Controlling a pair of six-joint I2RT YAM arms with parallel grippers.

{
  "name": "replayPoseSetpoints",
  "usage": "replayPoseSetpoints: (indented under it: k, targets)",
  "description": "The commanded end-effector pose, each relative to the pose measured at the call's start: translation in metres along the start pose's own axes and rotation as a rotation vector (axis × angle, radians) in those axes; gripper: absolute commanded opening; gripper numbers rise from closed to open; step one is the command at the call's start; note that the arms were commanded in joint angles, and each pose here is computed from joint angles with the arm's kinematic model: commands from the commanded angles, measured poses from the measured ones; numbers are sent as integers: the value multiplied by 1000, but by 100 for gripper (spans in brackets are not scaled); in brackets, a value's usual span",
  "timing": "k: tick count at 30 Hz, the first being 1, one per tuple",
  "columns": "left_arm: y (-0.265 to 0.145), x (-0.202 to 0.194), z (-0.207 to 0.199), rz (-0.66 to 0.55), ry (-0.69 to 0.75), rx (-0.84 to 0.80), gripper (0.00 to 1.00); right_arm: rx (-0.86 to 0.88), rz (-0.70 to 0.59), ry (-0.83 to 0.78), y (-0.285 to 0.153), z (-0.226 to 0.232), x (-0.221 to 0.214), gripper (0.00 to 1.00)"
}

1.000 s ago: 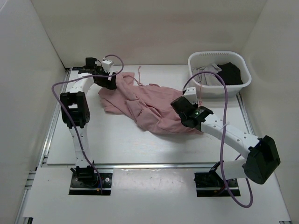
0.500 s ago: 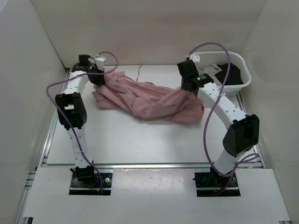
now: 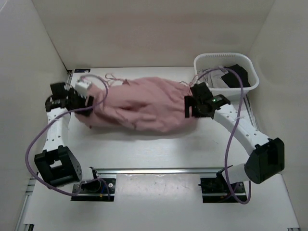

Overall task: Fold and stack the trousers
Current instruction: Flatten the trousers out

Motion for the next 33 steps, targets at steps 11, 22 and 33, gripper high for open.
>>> replayPoseSetpoints:
  k: [11,22,33]
  targets:
    - [-41,-51,-4,148,-242,58,100,2,82,309,47,-48,-41,93]
    - [66,6,-45,214,-129,-153,100,7,28,542,133,-42,-12,83]
    - [109,-47,1,378,-243,-16,55,-19,115,549,152,-36,-27,13]
Point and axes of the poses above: each gripper's point midway between its finger pads, its own y axis out along the fingers, its own z axis along the line the jaws close on, x = y × z, the point moved 2 cm from there along -y, back along the fingers, and after that the axes turned 6 degrees about y, right-handed, at the moved point
